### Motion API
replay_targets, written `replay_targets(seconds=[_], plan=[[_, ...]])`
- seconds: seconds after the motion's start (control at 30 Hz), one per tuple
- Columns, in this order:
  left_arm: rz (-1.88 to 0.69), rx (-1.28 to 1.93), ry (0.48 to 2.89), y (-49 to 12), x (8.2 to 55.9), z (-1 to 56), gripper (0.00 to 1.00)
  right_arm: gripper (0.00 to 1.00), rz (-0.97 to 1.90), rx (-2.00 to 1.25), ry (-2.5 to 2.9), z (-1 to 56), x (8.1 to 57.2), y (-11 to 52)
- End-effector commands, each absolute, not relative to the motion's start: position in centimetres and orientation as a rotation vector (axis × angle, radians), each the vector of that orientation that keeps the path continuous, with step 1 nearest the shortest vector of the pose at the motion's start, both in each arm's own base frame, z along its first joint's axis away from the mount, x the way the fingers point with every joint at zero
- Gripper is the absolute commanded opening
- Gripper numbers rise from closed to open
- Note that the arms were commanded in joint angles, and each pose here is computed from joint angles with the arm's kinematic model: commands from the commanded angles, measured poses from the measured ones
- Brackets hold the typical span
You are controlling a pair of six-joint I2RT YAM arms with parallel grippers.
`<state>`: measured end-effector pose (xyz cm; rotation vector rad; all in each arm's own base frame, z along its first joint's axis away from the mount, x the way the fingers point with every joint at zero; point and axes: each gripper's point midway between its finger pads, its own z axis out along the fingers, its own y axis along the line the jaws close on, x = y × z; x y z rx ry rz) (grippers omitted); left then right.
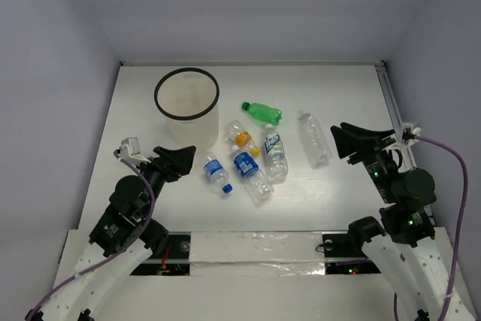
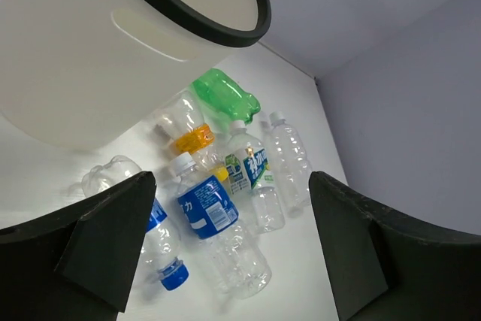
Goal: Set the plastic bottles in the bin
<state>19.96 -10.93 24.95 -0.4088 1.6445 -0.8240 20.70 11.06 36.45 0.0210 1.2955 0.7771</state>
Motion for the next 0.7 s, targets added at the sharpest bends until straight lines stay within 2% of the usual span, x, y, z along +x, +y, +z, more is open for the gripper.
replay_targets(seconds=[0.0,0.1,0.13,0.2,0.3,0.4,0.43,0.5,0.53,0.57,0.63,0.67], plan=[[-0.853,-0.414,1.598,-11.3,20.5,26.6,0.81,0.46,0.789,0.061,1.307,36.9,22.1,11.3],[-0.871,-0.393,1.6,-11.9,20.7,26.1,0.81,0.27,0.782,0.054,1.426,34.5,24.3,12.4],[-0.878,-0.388,1.588,-12.0,20.8,26.3,0.81,0.12,0.773,0.063,1.449,33.9,24.8,12.5],[-0.878,-0.367,1.581,-12.2,20.9,26.2,0.79,0.0,0.721,0.101,1.517,32.4,26.5,12.2],[-0.912,-0.32,1.55,-12.9,20.8,26.5,0.7,0.0,0.607,0.163,1.608,30.7,28.4,11.1],[-0.944,-0.279,1.516,-13.6,20.8,26.7,0.43,0.0,0.443,0.258,1.718,27.5,31.3,9.5],[-0.956,-0.267,1.496,-13.8,20.9,27.1,0.29,0.0,0.398,0.267,1.789,25.3,32.5,9.6],[-0.955,-0.257,1.505,-14.1,21.0,26.5,0.16,0.0,0.304,0.282,1.872,23.0,33.7,8.7],[-0.949,-0.251,1.515,-14.2,21.1,26.2,0.06,0.0,0.284,0.281,1.885,23.6,34.5,8.8],[-0.952,-0.24,1.523,-14.4,21.0,26.0,0.02,0.0,0.22,0.271,1.972,21.2,35.2,8.7],[-0.959,-0.234,1.525,-14.5,21.0,25.7,0.0,0.18,0.122,0.296,2.003,20.5,36.3,7.2],[-0.966,-0.229,1.521,-14.6,20.9,25.7,0.0,0.32,0.084,0.292,2.033,20.7,36.9,6.5]])
